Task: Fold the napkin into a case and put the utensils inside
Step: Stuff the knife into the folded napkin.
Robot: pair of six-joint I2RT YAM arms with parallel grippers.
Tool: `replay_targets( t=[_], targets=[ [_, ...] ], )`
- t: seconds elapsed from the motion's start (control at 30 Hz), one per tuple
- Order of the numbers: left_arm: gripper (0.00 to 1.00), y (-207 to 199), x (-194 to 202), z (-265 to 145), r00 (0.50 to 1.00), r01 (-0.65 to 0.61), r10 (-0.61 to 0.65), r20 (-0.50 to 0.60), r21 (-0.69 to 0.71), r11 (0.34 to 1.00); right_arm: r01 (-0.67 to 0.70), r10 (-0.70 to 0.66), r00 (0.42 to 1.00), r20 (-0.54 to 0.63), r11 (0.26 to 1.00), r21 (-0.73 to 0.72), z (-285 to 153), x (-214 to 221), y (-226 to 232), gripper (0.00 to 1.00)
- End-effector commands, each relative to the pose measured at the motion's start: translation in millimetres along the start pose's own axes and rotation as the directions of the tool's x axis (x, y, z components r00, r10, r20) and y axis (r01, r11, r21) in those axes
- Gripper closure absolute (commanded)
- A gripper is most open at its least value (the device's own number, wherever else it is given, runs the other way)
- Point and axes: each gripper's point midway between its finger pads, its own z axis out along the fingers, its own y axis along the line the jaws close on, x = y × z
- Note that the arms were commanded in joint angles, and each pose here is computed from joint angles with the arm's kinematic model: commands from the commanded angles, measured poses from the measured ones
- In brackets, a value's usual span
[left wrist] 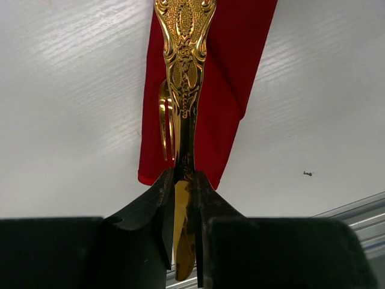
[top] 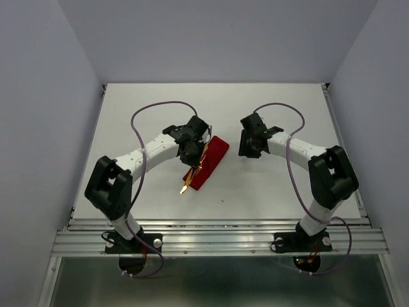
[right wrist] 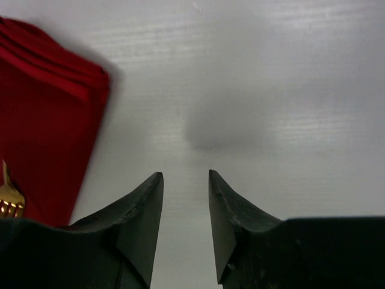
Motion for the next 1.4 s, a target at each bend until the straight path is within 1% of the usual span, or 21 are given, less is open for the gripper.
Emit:
replay_targets(
  t=[0.0,0.03,0.1,0.13,0.23,0.27,0.33,0.37,0.43,0.57,0.73,1.1,1.13,1.37],
  targets=[
    [1.0,-6,13,0,0.999,-0.021,0.022,-0.03,0.013,1.0,0.0,0.005,0.996,0.084,0.998,-0.056,10,-50,19,0.6],
    [1.0,-7,15,2,0.999,-0.026,0.026,-0.041,0.009,1.0,-0.004,0.011,0.994,0.106,0.998,-0.066,10,-66,23,0.64],
    [1.0,-11,18,3,0.998,-0.034,0.035,-0.051,0.011,0.999,-0.008,0.013,0.996,0.086,0.998,-0.059,26,-70,24,0.66],
    [1.0,-11,21,4,0.997,-0.039,0.039,-0.069,0.008,0.999,-0.007,0.015,0.995,0.1,0.997,-0.078,26,-80,32,0.67],
    [1.0,-6,24,8,0.994,-0.043,0.04,-0.1,-0.026,0.999,-0.016,0.022,0.997,0.078,0.997,-0.079,44,-83,35,0.68],
    [1.0,-7,23,8,0.994,-0.044,0.041,-0.1,-0.026,0.999,-0.018,0.026,0.996,0.088,0.996,-0.093,44,-91,41,0.68],
    [1.0,-13,25,9,0.993,-0.052,0.052,-0.107,0.003,0.999,-0.023,0.029,0.998,0.058,0.994,-0.104,57,-87,46,0.69],
    [1.0,-13,27,10,0.992,-0.057,0.058,-0.114,0.007,0.998,-0.026,0.034,0.997,0.063,0.993,-0.117,58,-92,51,0.69],
    [1.0,-12,32,12,0.989,-0.066,0.065,-0.132,-0.001,0.998,-0.036,0.041,0.998,0.04,0.992,-0.119,69,-88,53,0.69],
    [1.0,-7,39,16,0.985,-0.072,0.066,-0.158,-0.027,0.997,-0.05,0.053,0.998,0.016,0.988,-0.143,77,-86,61,0.69],
    [1.0,-8,45,16,0.982,-0.082,0.075,-0.176,-0.033,0.996,-0.067,0.068,0.998,0.001,0.976,-0.208,76,-83,72,0.69],
    [1.0,-15,53,19,0.973,-0.115,0.106,-0.203,-0.032,0.993,-0.074,0.078,0.997,0.004,0.965,-0.251,63,-87,80,0.69],
    [1.0,-9,53,22,0.973,-0.127,0.111,-0.205,-0.067,0.99,-0.074,0.078,0.997,0.003,0.963,-0.258,61,-88,81,0.69],
    [1.0,-2,52,23,0.975,-0.132,0.105,-0.197,-0.128,0.983,-0.073,0.077,0.997,0.006,0.96,-0.272,55,-89,83,0.69]
  ],
)
